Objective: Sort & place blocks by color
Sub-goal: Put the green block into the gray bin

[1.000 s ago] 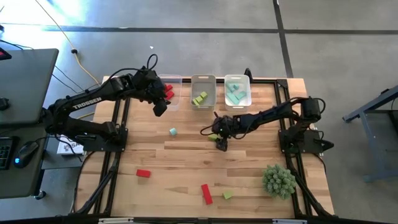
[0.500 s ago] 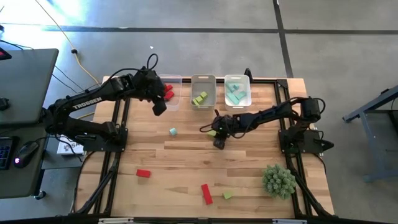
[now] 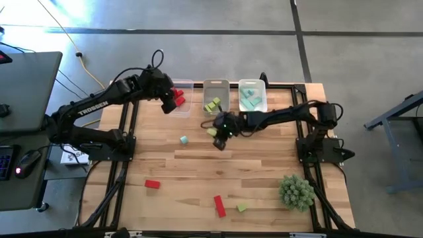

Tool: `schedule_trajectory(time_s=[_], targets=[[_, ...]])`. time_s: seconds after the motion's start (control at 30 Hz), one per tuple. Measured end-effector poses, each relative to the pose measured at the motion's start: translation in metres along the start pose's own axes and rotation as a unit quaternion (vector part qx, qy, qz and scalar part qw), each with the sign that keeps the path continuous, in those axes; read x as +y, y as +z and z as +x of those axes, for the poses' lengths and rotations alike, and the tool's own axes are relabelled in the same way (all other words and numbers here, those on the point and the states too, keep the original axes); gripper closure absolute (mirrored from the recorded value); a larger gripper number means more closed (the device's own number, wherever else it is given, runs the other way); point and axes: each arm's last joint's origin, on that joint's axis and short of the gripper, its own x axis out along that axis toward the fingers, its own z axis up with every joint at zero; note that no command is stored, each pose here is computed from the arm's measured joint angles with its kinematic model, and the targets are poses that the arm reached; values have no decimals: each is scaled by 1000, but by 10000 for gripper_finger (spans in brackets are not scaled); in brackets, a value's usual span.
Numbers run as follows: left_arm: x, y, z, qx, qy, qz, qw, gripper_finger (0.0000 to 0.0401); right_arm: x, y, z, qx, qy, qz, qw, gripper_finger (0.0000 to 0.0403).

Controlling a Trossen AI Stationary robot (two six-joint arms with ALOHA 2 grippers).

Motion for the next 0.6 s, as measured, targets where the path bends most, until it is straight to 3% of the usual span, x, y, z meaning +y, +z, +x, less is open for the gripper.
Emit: schedule_trajectory(time_s=[0.3, 0.6], targets=[[18, 2, 2, -21, 31, -30, 999, 226, -30, 55, -23, -89, -68, 20, 993, 306], [21, 1, 2, -19, 36, -35, 999, 226, -76, 82, -38, -137, -145, 47, 979, 306]])
